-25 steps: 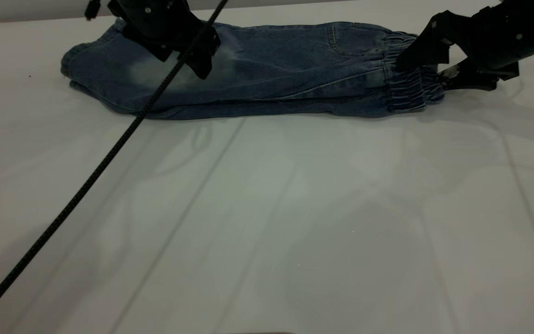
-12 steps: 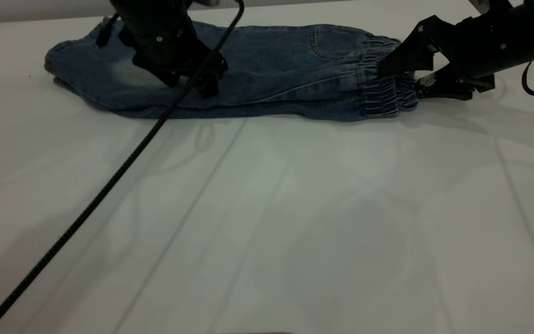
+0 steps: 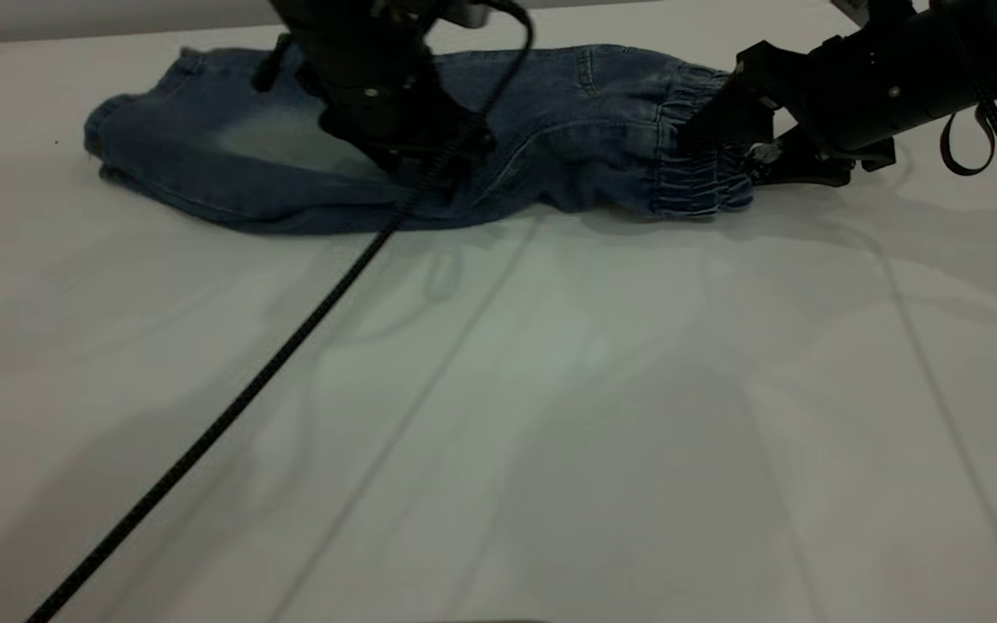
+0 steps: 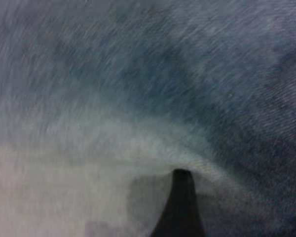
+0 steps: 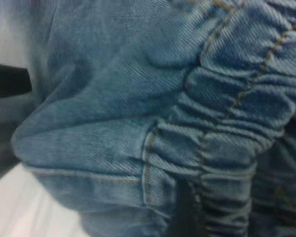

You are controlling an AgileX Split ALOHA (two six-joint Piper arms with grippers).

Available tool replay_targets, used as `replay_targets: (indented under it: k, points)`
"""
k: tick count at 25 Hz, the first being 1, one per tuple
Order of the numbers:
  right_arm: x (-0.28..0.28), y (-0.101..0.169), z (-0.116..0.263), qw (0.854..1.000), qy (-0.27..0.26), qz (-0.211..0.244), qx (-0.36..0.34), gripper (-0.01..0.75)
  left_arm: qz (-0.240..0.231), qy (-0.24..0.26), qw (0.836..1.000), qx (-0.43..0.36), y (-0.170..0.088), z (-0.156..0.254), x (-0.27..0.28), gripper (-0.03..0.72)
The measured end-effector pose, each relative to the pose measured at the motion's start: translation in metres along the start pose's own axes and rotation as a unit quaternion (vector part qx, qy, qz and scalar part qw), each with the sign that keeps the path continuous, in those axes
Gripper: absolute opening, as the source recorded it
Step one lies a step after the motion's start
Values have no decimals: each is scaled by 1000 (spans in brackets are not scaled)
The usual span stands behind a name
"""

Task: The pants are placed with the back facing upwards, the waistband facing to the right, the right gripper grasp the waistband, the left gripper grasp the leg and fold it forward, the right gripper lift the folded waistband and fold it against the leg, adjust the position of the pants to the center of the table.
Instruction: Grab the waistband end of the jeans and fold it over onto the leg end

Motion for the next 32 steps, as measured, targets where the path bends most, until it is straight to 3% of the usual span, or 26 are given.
replay_targets:
  k: [4,6,10,16,19,21,23,28,30,32]
  points:
    - [0,-5,1,1000,3,17,-15,129,3,3,1000,-7,-8,-5,0,565]
    - [-1,-5,2,1000,5,17,-17,48,2,8,1000,-6,-7,-9,2,565]
    - [9,-7,-6,1000,7,17,-5,19,-1,17,1000,-4,-4,-23,11,565]
    - [58,0,-48,1000,-8,-6,-1,20,-6,13,1000,-2,-1,-47,26,565]
    - [65,3,-44,999,16,-18,-33,58,-6,8,1000,-2,-1,-51,28,565]
    - [65,2,-39,998,38,-16,-43,127,-6,8,1000,-2,-1,-51,28,565]
    - [64,1,-32,997,59,-14,-54,228,-6,11,1000,-2,-1,-51,28,565]
    - [53,-11,-16,990,92,-7,-104,576,-6,12,1000,-2,-1,-50,28,565]
    - [47,-17,-9,988,100,-6,-115,653,-6,12,1000,-2,-1,-50,28,565]
    - [40,-22,-3,986,104,-9,-128,673,-6,12,1000,-2,-1,-50,28,566]
Point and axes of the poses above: a point on each arm's last joint axis where the gripper is mounted, x pointing back along that axis away from the gripper, y along the wrist's bending axis when the last joint is at zero, z = x × y, the point moved 5 cm from there along -x, pointing out along that axis toward the gripper, and after that the axes turned 3 degrees about x, right-handed, at the moved point
